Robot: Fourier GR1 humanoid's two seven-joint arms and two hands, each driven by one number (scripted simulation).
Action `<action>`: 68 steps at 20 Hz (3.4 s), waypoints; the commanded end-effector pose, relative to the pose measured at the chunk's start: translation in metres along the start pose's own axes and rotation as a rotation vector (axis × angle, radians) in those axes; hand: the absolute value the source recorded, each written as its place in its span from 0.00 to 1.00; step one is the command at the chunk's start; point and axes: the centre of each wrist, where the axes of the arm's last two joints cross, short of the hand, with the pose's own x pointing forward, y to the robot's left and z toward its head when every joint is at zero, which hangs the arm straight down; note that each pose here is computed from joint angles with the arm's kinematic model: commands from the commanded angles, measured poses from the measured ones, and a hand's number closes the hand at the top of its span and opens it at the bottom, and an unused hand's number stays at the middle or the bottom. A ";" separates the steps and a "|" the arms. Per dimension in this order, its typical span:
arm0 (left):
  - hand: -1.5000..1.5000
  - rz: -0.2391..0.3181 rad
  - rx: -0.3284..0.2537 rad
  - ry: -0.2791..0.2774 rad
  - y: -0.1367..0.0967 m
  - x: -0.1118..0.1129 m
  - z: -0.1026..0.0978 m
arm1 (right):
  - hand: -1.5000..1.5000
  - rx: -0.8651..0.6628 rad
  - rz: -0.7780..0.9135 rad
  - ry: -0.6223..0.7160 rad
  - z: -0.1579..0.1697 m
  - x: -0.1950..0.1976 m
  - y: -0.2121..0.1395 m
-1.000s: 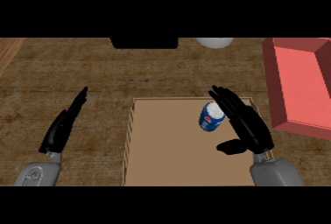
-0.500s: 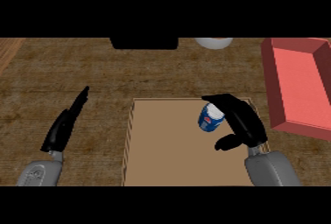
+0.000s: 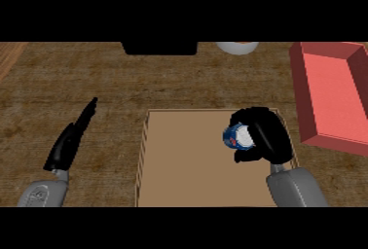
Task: Pick the can from the tray and place it in the cardboard box
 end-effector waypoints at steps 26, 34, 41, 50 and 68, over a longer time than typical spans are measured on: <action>0.50 0.009 -0.009 0.012 -0.010 0.017 -0.006 | 1.00 0.020 0.451 0.593 -0.099 0.038 -0.163; 0.50 0.004 -0.001 -0.005 -0.002 0.007 0.001 | 1.00 -0.135 0.417 0.752 -0.098 0.021 -0.231; 0.50 0.009 -0.009 -0.006 0.005 -0.005 -0.009 | 1.00 -0.120 0.440 0.858 -0.073 -0.037 -0.278; 0.50 -0.011 0.002 -0.016 -0.006 0.007 0.002 | 1.00 0.003 0.418 0.980 -0.049 -0.134 -0.262; 0.50 0.008 0.003 -0.022 -0.007 0.004 -0.009 | 0.00 -0.315 -0.307 0.758 -0.034 -0.189 -0.213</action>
